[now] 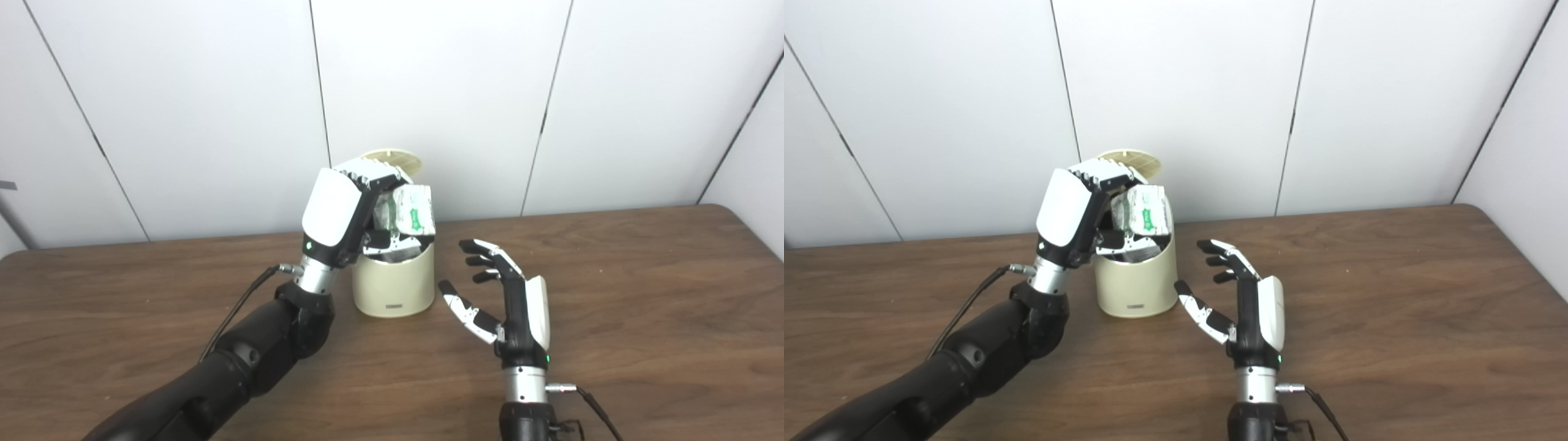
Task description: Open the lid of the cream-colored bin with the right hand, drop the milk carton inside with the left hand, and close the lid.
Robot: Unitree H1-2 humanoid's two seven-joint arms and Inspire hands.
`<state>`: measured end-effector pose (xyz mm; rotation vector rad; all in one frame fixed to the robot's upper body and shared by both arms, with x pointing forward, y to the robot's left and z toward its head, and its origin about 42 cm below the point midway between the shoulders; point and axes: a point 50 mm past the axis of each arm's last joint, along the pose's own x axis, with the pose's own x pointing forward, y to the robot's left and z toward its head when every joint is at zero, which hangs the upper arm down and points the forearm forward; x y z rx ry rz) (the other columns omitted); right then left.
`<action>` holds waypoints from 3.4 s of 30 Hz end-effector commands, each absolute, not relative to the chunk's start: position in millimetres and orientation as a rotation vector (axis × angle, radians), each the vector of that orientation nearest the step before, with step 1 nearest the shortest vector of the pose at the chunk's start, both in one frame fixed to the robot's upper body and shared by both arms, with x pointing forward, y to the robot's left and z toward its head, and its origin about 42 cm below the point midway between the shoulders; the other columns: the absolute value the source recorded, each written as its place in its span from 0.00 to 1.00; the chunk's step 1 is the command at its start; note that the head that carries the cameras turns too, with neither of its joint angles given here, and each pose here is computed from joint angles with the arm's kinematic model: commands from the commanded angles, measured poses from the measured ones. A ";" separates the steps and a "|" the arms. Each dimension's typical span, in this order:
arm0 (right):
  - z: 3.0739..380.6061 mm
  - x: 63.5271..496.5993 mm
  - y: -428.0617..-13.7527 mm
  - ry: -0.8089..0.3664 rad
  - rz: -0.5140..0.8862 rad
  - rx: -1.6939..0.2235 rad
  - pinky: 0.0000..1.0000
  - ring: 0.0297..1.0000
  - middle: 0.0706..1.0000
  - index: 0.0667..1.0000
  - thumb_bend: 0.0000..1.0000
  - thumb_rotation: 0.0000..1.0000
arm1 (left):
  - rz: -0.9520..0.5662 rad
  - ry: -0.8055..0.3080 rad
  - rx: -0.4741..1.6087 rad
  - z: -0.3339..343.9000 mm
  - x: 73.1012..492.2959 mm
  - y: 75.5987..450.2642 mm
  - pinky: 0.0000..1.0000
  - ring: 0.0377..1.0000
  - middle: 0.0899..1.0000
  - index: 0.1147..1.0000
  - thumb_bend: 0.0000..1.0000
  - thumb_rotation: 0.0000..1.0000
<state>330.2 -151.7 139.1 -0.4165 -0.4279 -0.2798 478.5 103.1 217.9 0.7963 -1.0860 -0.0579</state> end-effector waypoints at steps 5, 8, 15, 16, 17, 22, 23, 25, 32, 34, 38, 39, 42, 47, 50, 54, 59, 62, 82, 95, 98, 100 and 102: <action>105.8 304.9 -147.1 -0.338 -0.250 -0.432 0.51 0.64 0.68 0.66 0.30 0.18 | -0.016 -1.143 0.769 246.8 488.3 103.9 0.52 0.48 0.40 0.40 0.50 0.00; 105.6 304.2 -147.0 -0.335 -0.252 -0.433 0.52 0.64 0.68 0.66 0.30 0.18 | -0.013 -1.153 0.793 245.0 489.6 107.3 0.51 0.48 0.41 0.40 0.50 0.00; 105.3 303.7 -146.9 -0.339 -0.251 -0.434 0.51 0.64 0.68 0.66 0.30 0.17 | -0.017 -1.146 0.826 240.8 491.9 113.4 0.52 0.49 0.41 0.39 0.50 0.00; 105.7 303.6 -146.8 -0.336 -0.252 -0.434 0.51 0.64 0.68 0.66 0.30 0.17 | -0.015 -1.146 0.828 240.2 492.1 113.8 0.52 0.49 0.41 0.39 0.50 0.00; 106.2 303.4 -146.5 -0.337 -0.252 -0.432 0.51 0.64 0.68 0.66 0.30 0.17 | -0.015 -1.142 0.829 239.4 492.3 114.2 0.52 0.49 0.41 0.39 0.50 0.00; 106.5 303.0 -146.1 -0.339 -0.251 -0.431 0.52 0.64 0.68 0.66 0.30 0.16 | -0.015 -1.127 0.830 236.8 492.5 115.4 0.52 0.49 0.41 0.39 0.50 0.00; 106.8 302.8 -146.0 -0.336 -0.250 -0.431 0.52 0.64 0.68 0.66 0.30 0.18 | -0.015 -1.123 0.828 236.0 492.2 115.1 0.52 0.49 0.42 0.38 0.50 0.00; 107.4 302.5 -145.8 -0.331 -0.249 -0.431 0.52 0.65 0.68 0.66 0.30 0.19 | -0.015 -1.117 0.823 234.8 491.9 114.5 0.52 0.49 0.42 0.38 0.50 0.00; 107.4 302.8 -145.3 -0.329 -0.247 -0.428 0.52 0.65 0.68 0.67 0.30 0.19 | -0.046 -1.079 0.812 232.4 490.6 114.2 0.53 0.48 0.43 0.40 0.52 0.00; 107.8 303.0 -145.1 -0.325 -0.247 -0.429 0.52 0.65 0.68 0.67 0.30 0.20 | -0.060 -1.066 0.822 231.4 491.1 115.1 0.54 0.49 0.45 0.41 0.52 0.04; 108.7 303.0 -144.8 -0.319 -0.246 -0.430 0.53 0.65 0.69 0.67 0.30 0.19 | -0.081 -1.057 0.831 230.6 490.7 116.7 0.57 0.52 0.49 0.46 0.95 0.39; 108.4 303.2 -144.7 -0.322 -0.247 -0.429 0.52 0.65 0.68 0.67 0.30 0.19 | -0.085 -1.054 0.830 230.5 490.5 116.8 0.58 0.53 0.50 0.46 0.98 0.42; 108.0 304.3 -145.2 -0.329 -0.245 -0.431 0.52 0.64 0.68 0.67 0.30 0.18 | -0.098 -1.037 0.820 231.3 490.1 115.8 0.59 0.55 0.51 0.48 1.00 0.49; 107.8 304.8 -144.8 -0.324 -0.241 -0.428 0.52 0.65 0.68 0.67 0.30 0.18 | -0.108 -1.034 0.818 231.4 489.2 115.2 0.59 0.56 0.52 0.49 1.00 0.51; 108.1 304.8 -144.2 -0.323 -0.242 -0.434 0.53 0.65 0.68 0.67 0.30 0.20 | -0.108 -1.037 0.822 231.5 489.2 116.0 0.59 0.56 0.53 0.50 1.00 0.52; 107.9 304.9 -144.3 -0.330 -0.243 -0.428 0.51 0.64 0.68 0.66 0.30 0.19 | -0.103 -1.037 0.817 231.7 489.0 116.2 0.59 0.56 0.52 0.49 1.00 0.49; 107.3 305.0 -144.9 -0.328 -0.241 -0.433 0.51 0.64 0.68 0.67 0.30 0.19 | -0.104 -1.031 0.812 231.6 488.8 116.4 0.59 0.56 0.52 0.50 1.00 0.46; 106.8 305.3 -144.7 -0.333 -0.243 -0.431 0.51 0.64 0.68 0.66 0.30 0.19 | -0.104 -1.031 0.816 231.5 489.0 117.0 0.60 0.57 0.52 0.50 1.00 0.46; 107.4 304.8 -146.0 -0.331 -0.239 -0.432 0.52 0.65 0.68 0.66 0.30 0.18 | -0.115 -1.062 0.797 231.4 481.6 119.3 0.60 0.63 0.62 0.62 1.00 0.44; 108.6 305.1 -148.3 -0.329 -0.241 -0.429 0.53 0.65 0.68 0.66 0.30 0.16 | -0.051 -1.119 0.526 222.8 420.6 138.4 0.55 0.52 0.51 0.49 0.93 0.44; 111.4 307.0 -152.4 -0.340 -0.261 -0.431 0.55 0.67 0.69 0.66 0.30 0.16 | -0.039 -1.100 0.416 221.1 396.4 142.8 0.52 0.46 0.45 0.43 0.77 0.43; 118.6 308.0 -155.2 -0.361 -0.286 -0.417 0.54 0.66 0.69 0.67 0.30 0.23 | -0.036 -1.074 0.363 218.3 379.1 150.6 0.51 0.43 0.42 0.42 0.57 0.18; 130.8 307.9 -159.2 -0.400 -0.271 -0.425 0.53 0.66 0.70 0.68 0.32 0.33 | -0.030 -1.049 0.341 215.1 366.7 160.4 0.49 0.43 0.42 0.42 0.51 0.11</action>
